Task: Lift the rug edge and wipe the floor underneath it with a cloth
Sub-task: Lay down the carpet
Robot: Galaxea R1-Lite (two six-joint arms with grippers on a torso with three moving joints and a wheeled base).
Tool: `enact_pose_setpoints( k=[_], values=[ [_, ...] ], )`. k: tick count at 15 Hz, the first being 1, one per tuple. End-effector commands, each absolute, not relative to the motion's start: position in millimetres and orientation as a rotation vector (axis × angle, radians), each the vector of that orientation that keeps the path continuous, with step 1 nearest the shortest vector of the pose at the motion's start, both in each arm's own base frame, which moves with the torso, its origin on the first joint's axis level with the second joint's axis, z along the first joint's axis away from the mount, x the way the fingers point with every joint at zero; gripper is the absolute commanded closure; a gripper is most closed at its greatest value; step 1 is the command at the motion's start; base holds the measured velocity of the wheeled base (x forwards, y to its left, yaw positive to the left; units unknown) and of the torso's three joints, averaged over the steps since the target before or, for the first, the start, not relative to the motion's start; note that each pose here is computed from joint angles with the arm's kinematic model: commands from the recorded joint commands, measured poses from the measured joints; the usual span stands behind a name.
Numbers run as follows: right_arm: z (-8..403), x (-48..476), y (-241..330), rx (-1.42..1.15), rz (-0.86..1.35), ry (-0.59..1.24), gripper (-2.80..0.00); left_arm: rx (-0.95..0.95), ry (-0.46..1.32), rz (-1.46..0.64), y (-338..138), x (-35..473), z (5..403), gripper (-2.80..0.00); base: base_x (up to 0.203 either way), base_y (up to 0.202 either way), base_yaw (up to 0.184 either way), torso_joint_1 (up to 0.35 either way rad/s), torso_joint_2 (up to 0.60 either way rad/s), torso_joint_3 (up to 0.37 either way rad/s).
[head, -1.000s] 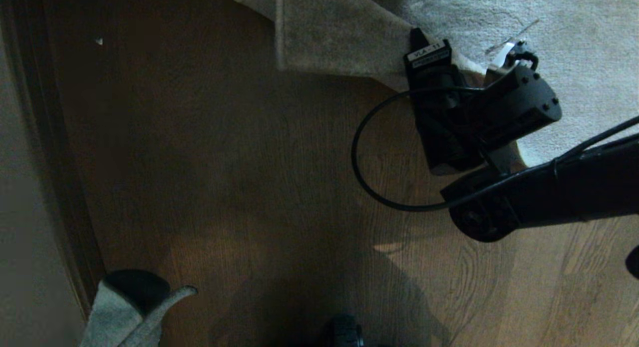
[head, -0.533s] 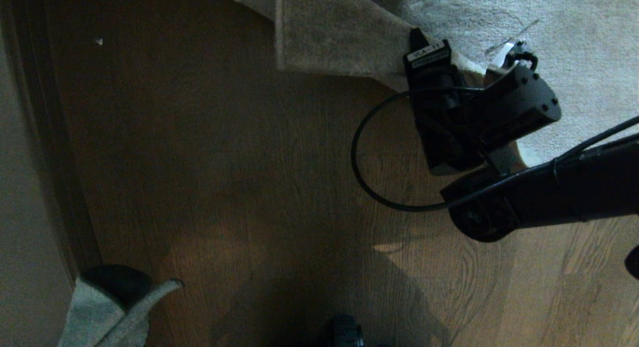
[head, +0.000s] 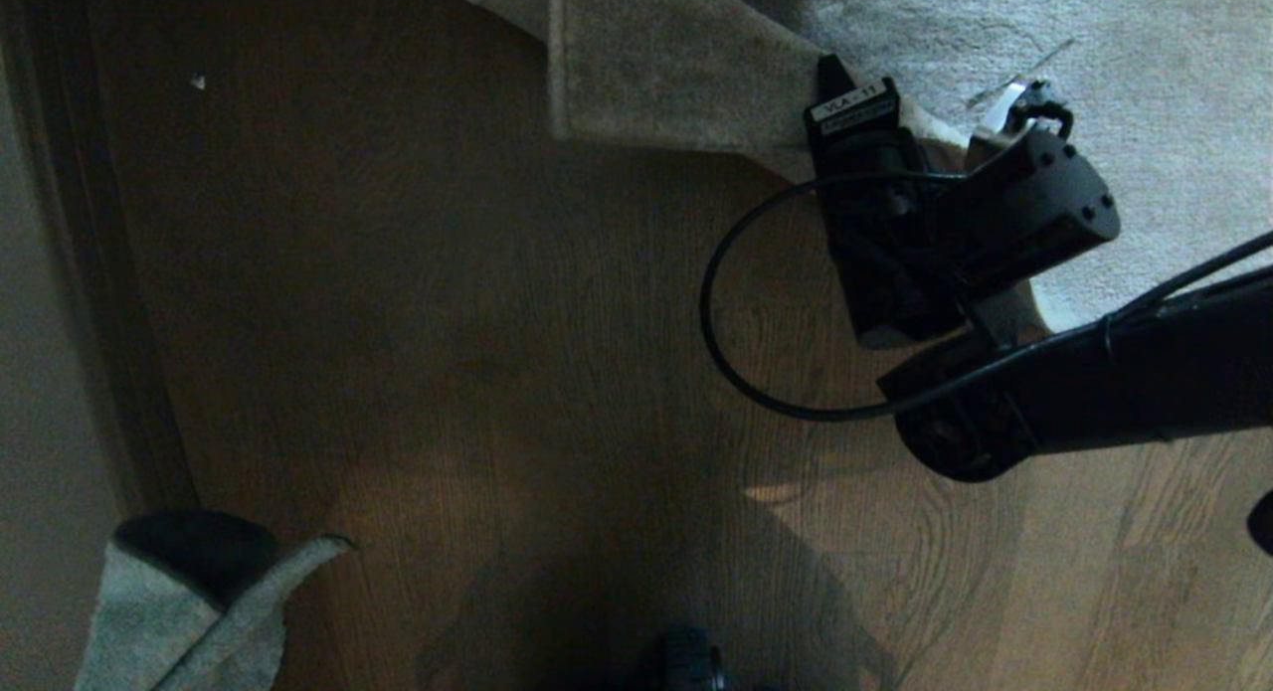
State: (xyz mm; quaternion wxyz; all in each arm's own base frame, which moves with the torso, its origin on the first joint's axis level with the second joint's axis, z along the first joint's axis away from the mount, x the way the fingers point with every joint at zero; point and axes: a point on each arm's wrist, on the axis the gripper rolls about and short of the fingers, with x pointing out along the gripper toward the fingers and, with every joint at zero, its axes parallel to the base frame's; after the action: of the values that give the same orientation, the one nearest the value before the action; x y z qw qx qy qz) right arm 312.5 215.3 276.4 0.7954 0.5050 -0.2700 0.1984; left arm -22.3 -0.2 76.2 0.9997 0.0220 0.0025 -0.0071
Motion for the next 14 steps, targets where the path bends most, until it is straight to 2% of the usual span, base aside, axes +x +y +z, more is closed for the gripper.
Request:
enact_pose_setpoints(
  k=[1,5,6,14],
  values=[
    [281,309,213,1.109,0.440,-0.624,0.00,0.043,-0.004,-0.014,0,-23,76,0.00,0.000,0.000,0.000,0.000,0.00,0.000],
    [283,307,212,1.091,0.435,-0.632,0.00,0.043,-0.005,-0.012,0,-23,76,0.00,0.000,0.000,0.000,0.000,0.00,0.000],
    [284,307,212,1.090,0.436,-0.633,-2.80,0.043,-0.005,-0.012,0,-23,76,0.00,0.000,0.000,0.000,0.000,0.00,0.000],
    [292,288,225,1.120,0.490,-0.621,-2.80,0.043,-0.005,-0.012,0,-23,76,0.00,0.000,0.000,0.000,0.000,0.00,0.000]
  ],
)
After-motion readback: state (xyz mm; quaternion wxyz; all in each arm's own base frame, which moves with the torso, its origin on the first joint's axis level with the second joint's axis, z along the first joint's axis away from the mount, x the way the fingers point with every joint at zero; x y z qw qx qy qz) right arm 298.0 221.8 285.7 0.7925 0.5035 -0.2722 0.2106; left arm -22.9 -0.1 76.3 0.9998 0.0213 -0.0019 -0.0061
